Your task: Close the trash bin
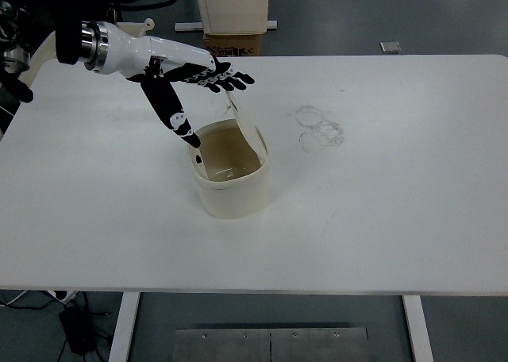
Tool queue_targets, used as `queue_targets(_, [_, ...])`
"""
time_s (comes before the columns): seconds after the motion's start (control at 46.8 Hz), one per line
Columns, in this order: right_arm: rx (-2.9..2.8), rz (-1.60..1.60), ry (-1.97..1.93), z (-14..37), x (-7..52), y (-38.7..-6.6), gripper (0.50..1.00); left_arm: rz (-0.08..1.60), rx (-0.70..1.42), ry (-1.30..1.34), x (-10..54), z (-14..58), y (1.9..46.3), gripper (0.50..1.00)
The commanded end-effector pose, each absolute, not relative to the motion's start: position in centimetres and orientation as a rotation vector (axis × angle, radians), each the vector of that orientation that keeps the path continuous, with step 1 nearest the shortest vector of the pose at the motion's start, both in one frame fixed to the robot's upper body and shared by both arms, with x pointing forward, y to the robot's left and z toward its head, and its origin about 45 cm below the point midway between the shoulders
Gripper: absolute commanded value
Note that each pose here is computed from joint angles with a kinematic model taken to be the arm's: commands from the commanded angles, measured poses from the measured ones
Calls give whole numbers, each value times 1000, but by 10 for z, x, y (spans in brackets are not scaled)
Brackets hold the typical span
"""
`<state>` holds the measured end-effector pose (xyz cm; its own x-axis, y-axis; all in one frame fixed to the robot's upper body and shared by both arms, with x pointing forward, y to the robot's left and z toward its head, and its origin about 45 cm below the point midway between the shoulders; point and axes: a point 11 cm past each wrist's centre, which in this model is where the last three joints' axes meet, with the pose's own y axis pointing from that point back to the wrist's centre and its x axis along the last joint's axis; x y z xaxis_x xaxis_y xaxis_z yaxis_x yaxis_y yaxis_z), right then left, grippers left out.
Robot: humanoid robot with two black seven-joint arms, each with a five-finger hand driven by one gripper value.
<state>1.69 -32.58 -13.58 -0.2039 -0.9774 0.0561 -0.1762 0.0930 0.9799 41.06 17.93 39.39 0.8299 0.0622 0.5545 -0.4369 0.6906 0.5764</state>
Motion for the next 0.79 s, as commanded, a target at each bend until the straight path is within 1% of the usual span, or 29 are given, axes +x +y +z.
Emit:
queue_targets(0.0, [1186,-1204,-1531,-136,17,-326,993,297,765,-535,411,396,180,1000])
queue_targets(0.342, [1187,-1203,-1531,-136,18,-326,993,285,768,-521,406,389,182,1000])
queue_targets(0.47, [1186,-1204,-1531,-136,17,-326,993,271,787,-477,393,372,197,1000])
queue_targets(0.769, [1186,-1204,-1531,-136,17,-326,993,288,797,-473,386,374,213,1000])
